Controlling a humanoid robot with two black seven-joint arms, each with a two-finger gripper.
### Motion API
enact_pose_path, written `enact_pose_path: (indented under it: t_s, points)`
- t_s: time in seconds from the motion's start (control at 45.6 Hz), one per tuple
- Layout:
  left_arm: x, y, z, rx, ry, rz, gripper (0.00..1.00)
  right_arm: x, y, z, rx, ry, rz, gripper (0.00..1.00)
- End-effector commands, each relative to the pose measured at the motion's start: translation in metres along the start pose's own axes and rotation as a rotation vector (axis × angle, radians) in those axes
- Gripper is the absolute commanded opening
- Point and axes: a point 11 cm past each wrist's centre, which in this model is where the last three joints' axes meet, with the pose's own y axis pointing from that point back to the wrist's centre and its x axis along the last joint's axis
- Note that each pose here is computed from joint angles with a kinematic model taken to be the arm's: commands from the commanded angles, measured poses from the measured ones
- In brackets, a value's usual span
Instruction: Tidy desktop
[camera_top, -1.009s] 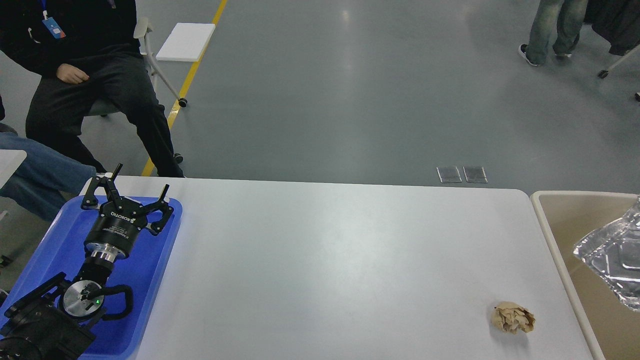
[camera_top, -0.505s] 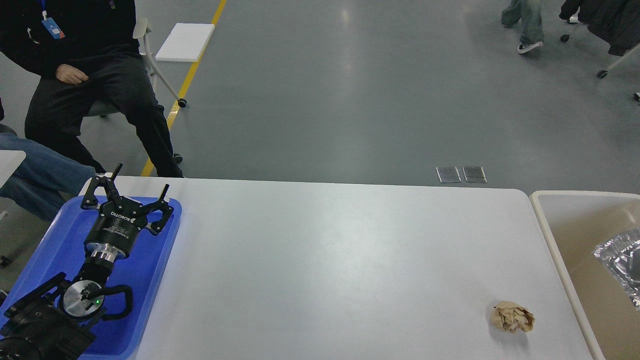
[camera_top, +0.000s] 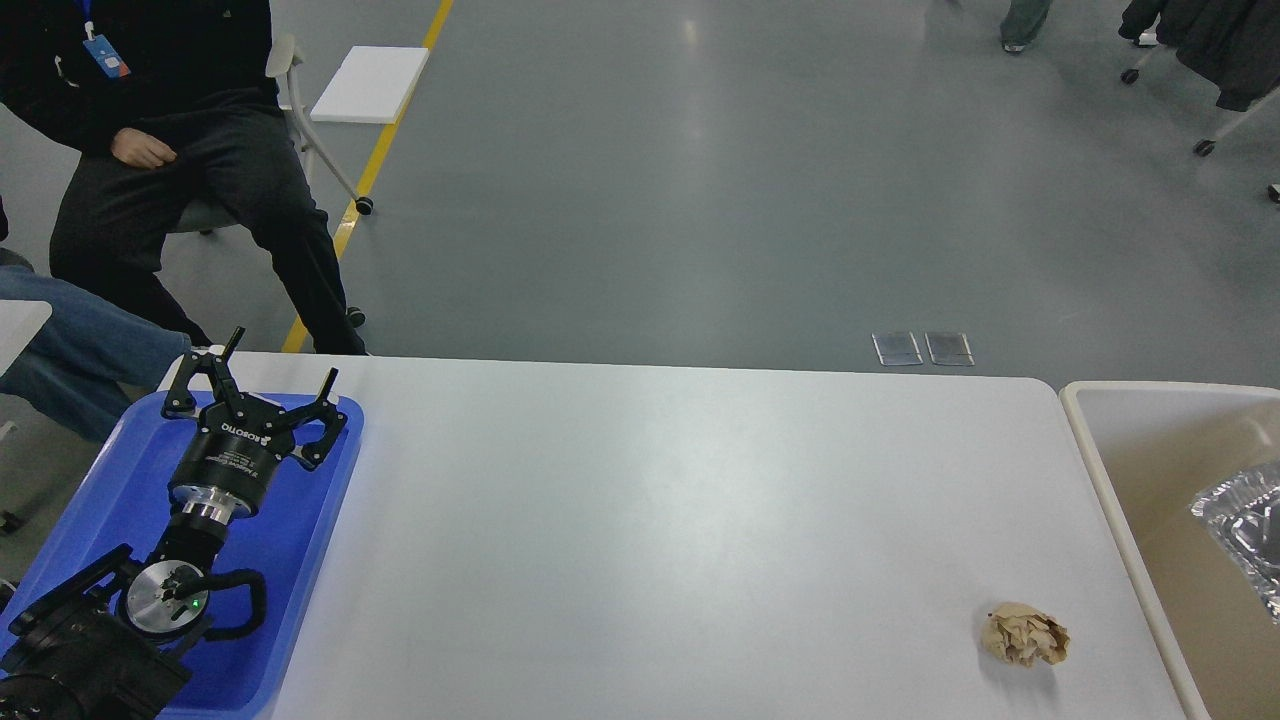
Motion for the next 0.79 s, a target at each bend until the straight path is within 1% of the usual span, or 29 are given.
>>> enact_pose_path:
  t_s: [0.0, 0.022, 0.044, 0.132, 0.176, 0.285, 0.395, 0.592, 0.702, 0.768]
  points:
    - [-0.001, -0.001, 0.0, 0.0, 0.001, -0.002, 0.99, -0.001, 0.0, -0.007, 0.012, -0.006, 0.005, 0.5]
    - [0.0, -0.001, 0.0, -0.001, 0.0, -0.001, 0.99, 0.001, 0.0, -0.008, 0.014, -0.007, 0.013, 0.63]
    - [0.0, 0.0, 0.0, 0.0, 0.0, 0.0, 0.99, 0.002, 0.0, -0.01, 0.016, -0.009, 0.02, 0.71]
    - [0.0, 0.0, 0.0, 0.0, 0.0, 0.0, 0.99, 0.004, 0.0, -0.01, 0.018, -0.006, 0.04, 0.91]
    - [-0.001, -0.001, 0.0, 0.0, 0.001, -0.002, 0.99, 0.004, 0.0, -0.01, 0.019, -0.006, 0.041, 0.97]
    - [-0.001, -0.001, 0.0, 0.0, 0.001, -0.002, 0.99, 0.0, 0.0, -0.011, 0.021, -0.007, 0.029, 0.98]
    - [-0.001, -0.001, 0.0, 0.0, 0.001, -0.002, 0.99, -0.012, 0.0, -0.018, 0.033, -0.007, 0.006, 0.99]
    - [0.0, -0.001, 0.0, 0.001, 0.0, -0.001, 0.99, -0.005, 0.0, -0.033, 0.057, -0.017, 0.014, 0.99]
    - [-0.001, -0.001, 0.0, 0.001, 0.001, -0.002, 0.99, 0.008, 0.0, -0.05, 0.085, -0.02, 0.024, 0.99]
    - [-0.001, -0.001, 0.0, 0.001, 0.001, -0.002, 0.99, 0.012, 0.0, -0.06, 0.103, -0.018, -0.003, 0.99]
